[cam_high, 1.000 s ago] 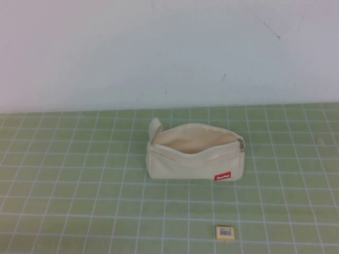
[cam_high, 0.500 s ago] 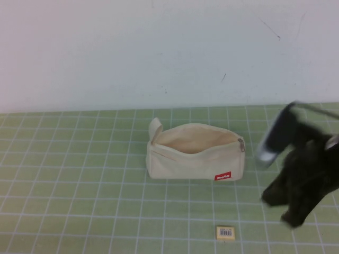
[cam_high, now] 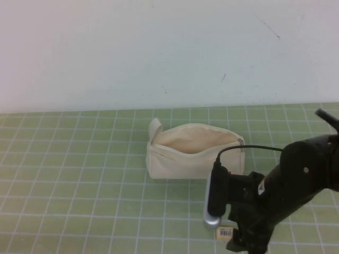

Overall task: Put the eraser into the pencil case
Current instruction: Pick up the eraser from the table

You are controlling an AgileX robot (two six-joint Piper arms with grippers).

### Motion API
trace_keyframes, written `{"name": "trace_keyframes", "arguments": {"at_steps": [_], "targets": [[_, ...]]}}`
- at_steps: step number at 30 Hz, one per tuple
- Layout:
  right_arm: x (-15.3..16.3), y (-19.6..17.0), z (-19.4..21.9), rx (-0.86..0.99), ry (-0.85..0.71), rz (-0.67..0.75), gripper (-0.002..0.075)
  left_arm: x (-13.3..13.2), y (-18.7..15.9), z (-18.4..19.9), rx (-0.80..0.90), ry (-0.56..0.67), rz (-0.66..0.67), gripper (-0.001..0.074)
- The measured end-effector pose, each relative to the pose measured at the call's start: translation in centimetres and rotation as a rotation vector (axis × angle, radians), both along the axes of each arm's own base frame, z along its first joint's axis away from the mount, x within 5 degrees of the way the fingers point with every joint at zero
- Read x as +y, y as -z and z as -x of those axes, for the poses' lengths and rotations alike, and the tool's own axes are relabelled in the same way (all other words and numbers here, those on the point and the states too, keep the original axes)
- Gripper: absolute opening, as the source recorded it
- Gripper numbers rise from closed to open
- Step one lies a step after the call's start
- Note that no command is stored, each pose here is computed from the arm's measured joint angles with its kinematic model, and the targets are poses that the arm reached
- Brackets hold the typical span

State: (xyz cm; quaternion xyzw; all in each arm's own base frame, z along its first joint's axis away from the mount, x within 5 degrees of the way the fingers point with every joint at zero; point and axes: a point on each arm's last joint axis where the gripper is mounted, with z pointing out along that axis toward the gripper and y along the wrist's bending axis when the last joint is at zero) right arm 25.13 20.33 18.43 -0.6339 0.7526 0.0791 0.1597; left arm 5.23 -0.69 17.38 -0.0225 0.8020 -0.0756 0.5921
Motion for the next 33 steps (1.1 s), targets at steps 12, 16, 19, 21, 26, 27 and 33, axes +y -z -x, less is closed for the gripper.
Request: {"name": "trace_keyframes", "arguments": {"at_steps": [12, 16, 19, 21, 26, 27, 33], "targets": [[1.1, 4.1, -1.3, 0.044, 0.087, -0.024, 0.0447, 0.0, 0.0, 0.0, 0.0, 0.0, 0.0, -0.0001], [1.2, 4.4, -1.2, 0.065, 0.092, -0.02, 0.0293, 0.0, 0.0, 0.0, 0.0, 0.0, 0.0, -0.0001], [1.2, 4.4, -1.2, 0.065, 0.094, -0.022, 0.0202, 0.0, 0.0, 0.0, 0.0, 0.0, 0.0, -0.0001], [1.2, 4.4, -1.2, 0.065, 0.094, -0.022, 0.0202, 0.0, 0.0, 0.0, 0.0, 0.0, 0.0, -0.0001], [1.8, 3.4, -1.6, 0.084, 0.073, -0.028, 0.0202, 0.0, 0.0, 0.0, 0.0, 0.0, 0.0, -0.0001], [2.1, 2.7, -1.9, 0.094, 0.063, -0.033, 0.0202, 0.0, 0.0, 0.0, 0.0, 0.0, 0.0, -0.0001], [4.3, -4.9, -4.1, 0.022, -0.01, -0.117, 0.0202, 0.0, 0.0, 0.0, 0.0, 0.0, 0.0, -0.0001]]}}
